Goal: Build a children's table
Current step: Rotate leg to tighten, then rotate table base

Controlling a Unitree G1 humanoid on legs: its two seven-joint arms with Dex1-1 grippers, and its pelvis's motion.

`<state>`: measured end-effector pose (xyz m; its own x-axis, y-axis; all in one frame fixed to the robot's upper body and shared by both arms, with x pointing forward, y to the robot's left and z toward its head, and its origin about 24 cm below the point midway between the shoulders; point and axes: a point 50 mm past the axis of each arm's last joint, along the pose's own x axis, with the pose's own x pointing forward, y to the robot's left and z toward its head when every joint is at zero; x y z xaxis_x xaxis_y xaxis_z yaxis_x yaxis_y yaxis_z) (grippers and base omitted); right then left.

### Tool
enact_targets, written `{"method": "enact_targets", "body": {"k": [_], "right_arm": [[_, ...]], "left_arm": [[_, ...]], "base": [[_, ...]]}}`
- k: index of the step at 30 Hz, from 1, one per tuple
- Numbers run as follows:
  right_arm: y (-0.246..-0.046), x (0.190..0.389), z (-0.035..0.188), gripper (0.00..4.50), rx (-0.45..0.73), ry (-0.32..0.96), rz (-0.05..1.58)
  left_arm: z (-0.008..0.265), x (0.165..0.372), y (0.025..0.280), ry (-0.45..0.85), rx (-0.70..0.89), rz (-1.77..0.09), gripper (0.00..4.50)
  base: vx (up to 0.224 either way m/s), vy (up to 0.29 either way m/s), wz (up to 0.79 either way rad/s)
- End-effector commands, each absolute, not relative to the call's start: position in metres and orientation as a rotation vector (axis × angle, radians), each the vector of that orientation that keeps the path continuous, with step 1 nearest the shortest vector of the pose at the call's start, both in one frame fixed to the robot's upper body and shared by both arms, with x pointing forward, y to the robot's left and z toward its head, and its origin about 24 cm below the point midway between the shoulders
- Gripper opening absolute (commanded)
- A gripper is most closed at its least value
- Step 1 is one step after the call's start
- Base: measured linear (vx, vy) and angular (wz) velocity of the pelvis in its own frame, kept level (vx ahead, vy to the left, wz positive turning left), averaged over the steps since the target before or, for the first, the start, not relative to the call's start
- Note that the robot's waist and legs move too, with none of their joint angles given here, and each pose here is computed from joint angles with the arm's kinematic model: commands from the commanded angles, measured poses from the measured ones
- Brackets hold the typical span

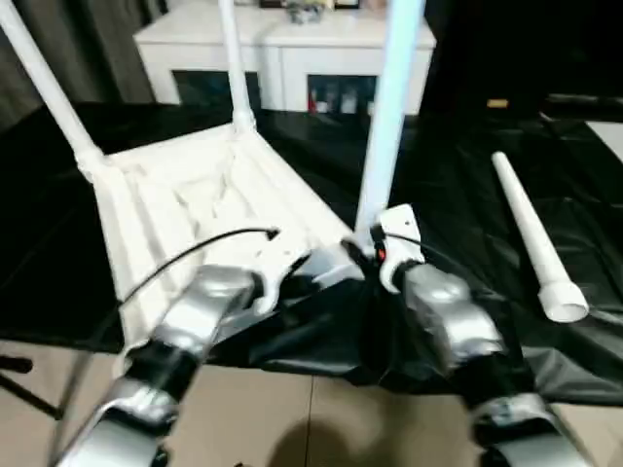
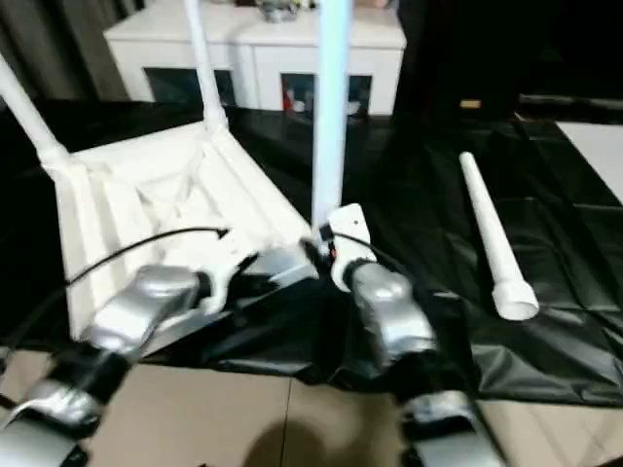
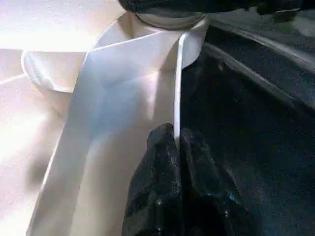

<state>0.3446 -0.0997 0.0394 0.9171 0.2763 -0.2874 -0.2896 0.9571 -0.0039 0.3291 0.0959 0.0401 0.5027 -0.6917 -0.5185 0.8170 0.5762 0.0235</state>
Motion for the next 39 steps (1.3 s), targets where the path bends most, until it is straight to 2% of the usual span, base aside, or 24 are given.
{"method": "enact_targets", "body": {"k": [1, 5, 6, 7, 9, 11, 14, 15, 20, 22, 26, 28, 30, 31, 33, 36, 37, 38, 39], "right_arm": [[-0.104, 0.334, 0.008, 2.66, 0.013, 0.445, 0.185], [-0.096, 0.337, 0.012, 2.66, 0.02, 0.416, 0.177], [-0.094, 0.339, 0.016, 3.01, 0.038, 0.383, 0.194], [-0.094, 0.339, 0.016, 3.01, 0.038, 0.383, 0.194], [-0.095, 0.34, 0.022, 3.36, 0.044, 0.358, 0.189], [-0.099, 0.342, 0.027, 3.57, -0.004, 0.325, 0.165], [-0.104, 0.342, 0.034, 3.57, -0.059, 0.282, 0.157], [-0.111, 0.339, 0.042, 3.64, -0.091, 0.243, 0.159], [-0.123, 0.33, 0.048, 3.67, -0.117, 0.213, 0.159], [-0.125, 0.325, 0.047, 3.67, -0.144, 0.216, 0.166], [-0.125, 0.32, 0.045, 3.67, -0.15, 0.227, 0.189], [-0.116, 0.312, 0.047, 3.67, -0.145, 0.253, 0.308], [-0.11, 0.308, 0.048, 3.67, -0.157, 0.263, 0.376], [-0.11, 0.308, 0.048, 3.67, -0.157, 0.263, 0.376], [-0.104, 0.302, 0.048, 3.67, -0.189, 0.281, 0.463], [-0.098, 0.296, 0.045, 3.67, -0.2, 0.318, 0.512], [-0.098, 0.296, 0.045, 3.67, -0.198, 0.322, 0.514], [-0.097, 0.294, 0.043, 3.67, -0.202, 0.335, 0.517], [-0.097, 0.294, 0.043, 3.67, -0.202, 0.335, 0.517]], "left_arm": [[0.042, 0.342, 0.106, 0.44, 0.298, -0.763, 0.0], [0.044, 0.344, 0.093, 0.411, 0.302, -0.808, 0.0], [0.045, 0.344, 0.089, 0.402, 0.303, -0.827, 0.0], [0.045, 0.344, 0.089, 0.402, 0.303, -0.827, 0.0], [0.046, 0.344, 0.086, 0.382, 0.308, -0.853, 0.0], [0.047, 0.345, 0.083, 0.344, 0.323, -0.868, 0.0], [0.051, 0.349, 0.082, 0.286, 0.323, -0.855, 0.0], [0.057, 0.352, 0.082, 0.25, 0.292, -0.846, 0.28], [0.068, 0.356, 0.081, 0.181, 0.29, -0.856, 0.69], [0.077, 0.359, 0.08, 0.093, 0.317, -0.832, 0.97], [0.091, 0.363, 0.087, -0.006, 0.306, -0.763, 1.06], [0.115, 0.37, 0.124, -0.079, 0.29, -0.569, 1.06], [0.123, 0.371, 0.148, -0.09, 0.298, -0.468, 1.06], [0.123, 0.371, 0.148, -0.09, 0.298, -0.468, 1.06], [0.133, 0.365, 0.189, -0.097, 0.341, -0.317, 1.06], [0.144, 0.342, 0.251, -0.077, 0.413, -0.093, 1.06], [0.145, 0.339, 0.258, -0.073, 0.425, -0.072, 1.06], [0.144, 0.329, 0.275, -0.027, 0.452, -0.021, 1.06], [0.144, 0.329, 0.275, -0.027, 0.452, -0.021, 1.06]], "base": [[0.0, 0.0, 0.0], [0.0, 0.0, 0.0], [0.0, 0.0, 0.0], [0.0, 0.0, 0.0], [0.0, 0.0, 0.0], [0.0, 0.0, 0.0], [0.0, 0.0, 0.0], [0.0, 0.0, 0.0], [0.0, 0.0, 0.0], [0.0, 0.0, 0.0], [0.0, 0.0, 0.0], [0.0, 0.0, 0.0], [0.0, 0.0, 0.0], [0.0, 0.0, 0.0], [0.0, 0.0, 0.0], [0.0, 0.0, 0.0], [0.0, 0.0, 0.0], [0.0, 0.0, 0.0], [0.0, 0.0, 0.0]]}}
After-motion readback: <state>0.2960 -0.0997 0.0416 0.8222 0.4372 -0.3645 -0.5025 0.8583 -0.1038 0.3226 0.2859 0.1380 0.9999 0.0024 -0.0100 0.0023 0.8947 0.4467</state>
